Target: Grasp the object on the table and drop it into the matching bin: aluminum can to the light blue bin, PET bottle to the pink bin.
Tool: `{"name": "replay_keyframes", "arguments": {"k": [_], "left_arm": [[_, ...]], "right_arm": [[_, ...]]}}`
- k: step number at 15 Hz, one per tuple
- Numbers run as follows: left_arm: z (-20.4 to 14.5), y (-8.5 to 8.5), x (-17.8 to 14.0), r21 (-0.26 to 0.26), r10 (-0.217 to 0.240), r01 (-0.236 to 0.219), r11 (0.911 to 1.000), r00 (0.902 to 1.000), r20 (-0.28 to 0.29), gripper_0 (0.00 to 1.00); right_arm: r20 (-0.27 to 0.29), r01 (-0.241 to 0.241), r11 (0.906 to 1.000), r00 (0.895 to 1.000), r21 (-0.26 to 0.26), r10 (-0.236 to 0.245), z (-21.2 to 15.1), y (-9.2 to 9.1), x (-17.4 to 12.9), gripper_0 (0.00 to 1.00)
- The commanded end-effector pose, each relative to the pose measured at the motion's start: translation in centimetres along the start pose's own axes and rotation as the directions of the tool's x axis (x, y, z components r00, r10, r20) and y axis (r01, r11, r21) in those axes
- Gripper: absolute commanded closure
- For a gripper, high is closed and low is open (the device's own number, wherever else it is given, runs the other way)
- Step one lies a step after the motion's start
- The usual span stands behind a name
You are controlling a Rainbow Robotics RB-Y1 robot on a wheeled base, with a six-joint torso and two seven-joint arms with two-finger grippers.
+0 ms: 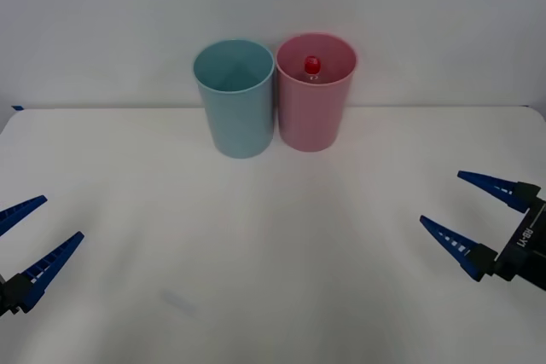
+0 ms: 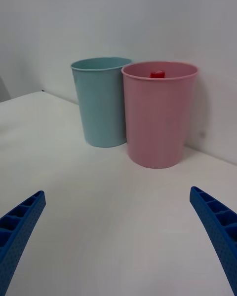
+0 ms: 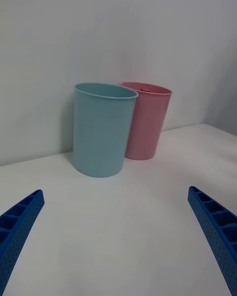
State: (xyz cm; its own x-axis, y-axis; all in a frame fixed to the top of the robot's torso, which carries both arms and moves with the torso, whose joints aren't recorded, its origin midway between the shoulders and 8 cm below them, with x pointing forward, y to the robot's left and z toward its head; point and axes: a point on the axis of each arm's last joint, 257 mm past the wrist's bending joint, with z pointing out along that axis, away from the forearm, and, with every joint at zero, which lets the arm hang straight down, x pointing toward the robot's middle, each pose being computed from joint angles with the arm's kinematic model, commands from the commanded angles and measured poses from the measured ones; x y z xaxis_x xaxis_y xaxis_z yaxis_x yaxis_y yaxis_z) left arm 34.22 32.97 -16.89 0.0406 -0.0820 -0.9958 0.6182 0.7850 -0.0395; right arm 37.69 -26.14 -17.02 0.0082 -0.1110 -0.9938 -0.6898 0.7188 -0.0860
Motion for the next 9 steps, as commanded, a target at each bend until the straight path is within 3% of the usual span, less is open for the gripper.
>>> {"name": "replay_keyframes", "arguments": {"k": [1, 9], "left_arm": [[0.0, 0.0, 0.0, 0.0, 0.0, 0.0, 1.0, 1.0, 0.0, 0.0], [0.0, 0.0, 0.0, 0.0, 0.0, 0.0, 1.0, 1.0, 0.0, 0.0]], "right_arm": [[0.011, -0.029, 0.9996, 1.0, -0.001, 0.029, -1.9, 0.8, 0.4, 0.0], [0.003, -0.076, 0.997, 0.997, -0.015, 0.077, -5.8, 3.1, 1.9, 0.0]]}}
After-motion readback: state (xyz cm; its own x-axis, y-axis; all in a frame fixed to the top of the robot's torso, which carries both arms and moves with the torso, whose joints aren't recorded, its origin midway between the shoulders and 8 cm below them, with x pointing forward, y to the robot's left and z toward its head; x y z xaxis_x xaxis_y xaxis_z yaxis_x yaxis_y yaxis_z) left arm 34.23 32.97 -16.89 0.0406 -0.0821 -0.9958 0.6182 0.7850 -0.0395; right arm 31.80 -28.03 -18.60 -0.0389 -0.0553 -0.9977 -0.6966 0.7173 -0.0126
